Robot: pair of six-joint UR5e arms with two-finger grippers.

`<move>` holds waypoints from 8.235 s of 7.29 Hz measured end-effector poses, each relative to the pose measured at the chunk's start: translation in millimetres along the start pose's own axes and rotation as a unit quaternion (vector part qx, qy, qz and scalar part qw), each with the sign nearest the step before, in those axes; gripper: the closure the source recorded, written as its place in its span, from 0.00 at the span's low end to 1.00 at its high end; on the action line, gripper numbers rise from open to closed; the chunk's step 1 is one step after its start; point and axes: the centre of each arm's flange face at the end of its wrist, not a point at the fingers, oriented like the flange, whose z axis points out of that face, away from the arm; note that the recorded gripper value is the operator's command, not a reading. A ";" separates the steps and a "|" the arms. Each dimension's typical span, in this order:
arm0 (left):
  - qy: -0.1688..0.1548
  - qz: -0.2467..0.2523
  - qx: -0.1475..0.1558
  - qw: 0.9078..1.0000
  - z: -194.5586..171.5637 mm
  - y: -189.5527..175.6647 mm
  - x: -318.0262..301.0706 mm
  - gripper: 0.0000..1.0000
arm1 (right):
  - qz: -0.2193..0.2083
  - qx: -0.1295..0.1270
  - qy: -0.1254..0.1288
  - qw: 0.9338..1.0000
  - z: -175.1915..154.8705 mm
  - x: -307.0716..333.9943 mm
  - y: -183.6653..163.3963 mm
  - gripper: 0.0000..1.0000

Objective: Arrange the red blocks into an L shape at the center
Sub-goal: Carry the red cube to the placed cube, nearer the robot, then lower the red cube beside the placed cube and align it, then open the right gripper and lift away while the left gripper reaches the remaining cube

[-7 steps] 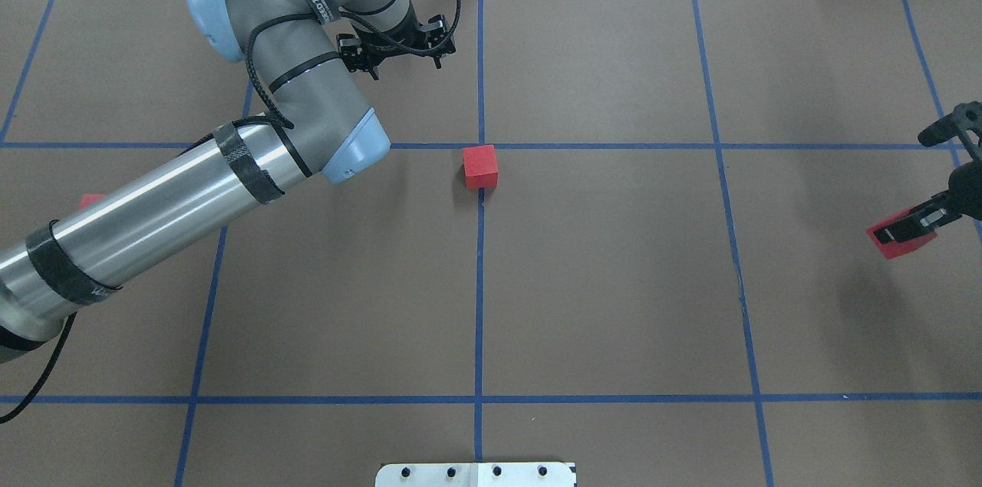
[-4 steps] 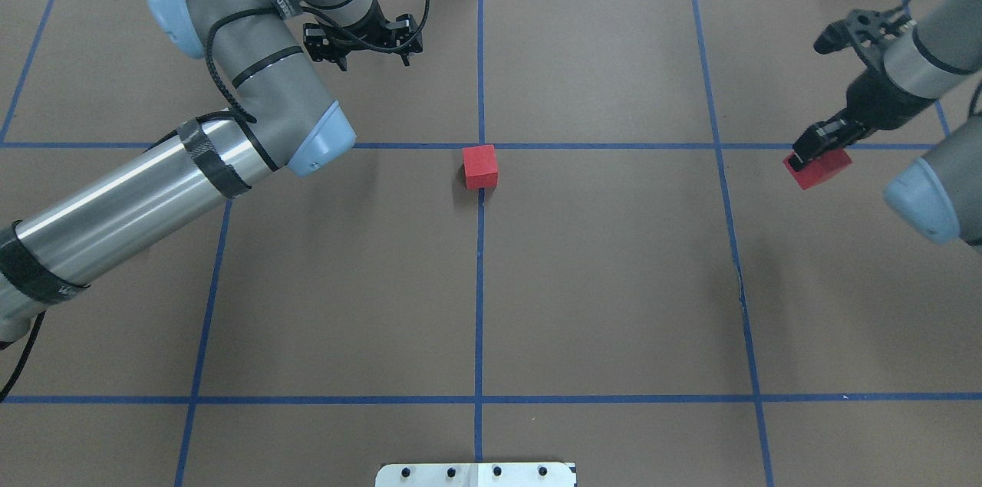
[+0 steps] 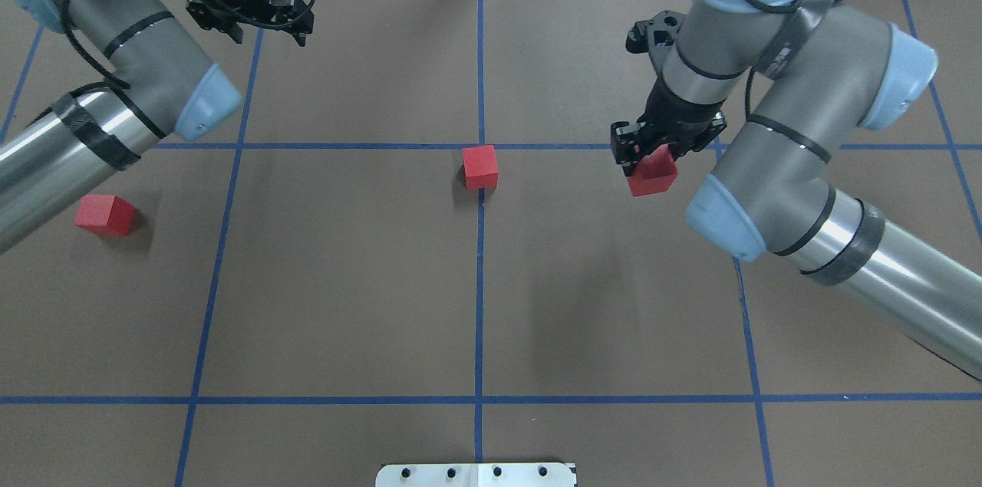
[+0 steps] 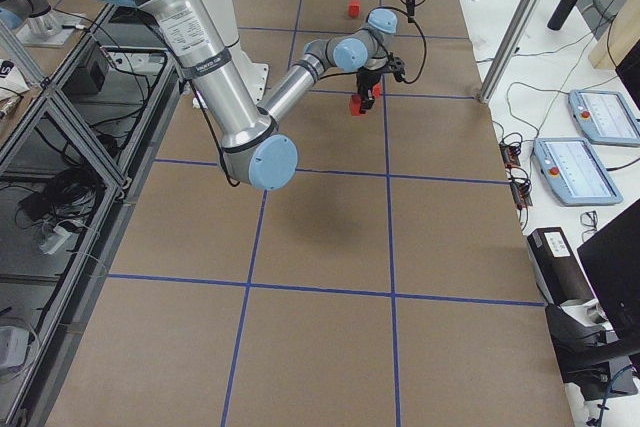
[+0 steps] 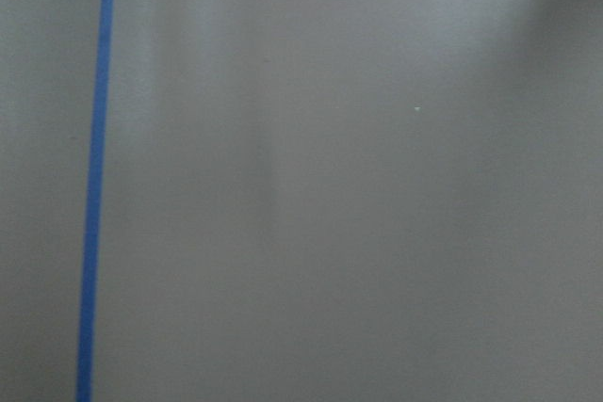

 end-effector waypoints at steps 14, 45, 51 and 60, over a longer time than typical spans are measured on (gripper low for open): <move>-0.008 0.032 -0.016 0.999 -2.6 -3.2 -118.4 0.01 | 0.069 0.025 -0.002 0.997 94.7 -176.8 -38.2 1.00; -0.011 0.033 -0.019 0.999 14.6 -2.9 -132.6 0.01 | 0.061 0.061 0.006 0.996 111.0 -179.8 -42.6 0.70; -0.009 0.035 -0.017 0.999 26.6 -3.9 -141.6 0.01 | 0.060 0.069 0.005 0.996 110.9 -179.6 -44.2 0.33; -0.008 0.034 -0.014 0.999 26.0 -5.7 -142.8 0.00 | 0.070 0.072 -0.010 0.995 84.5 -171.5 -56.6 0.01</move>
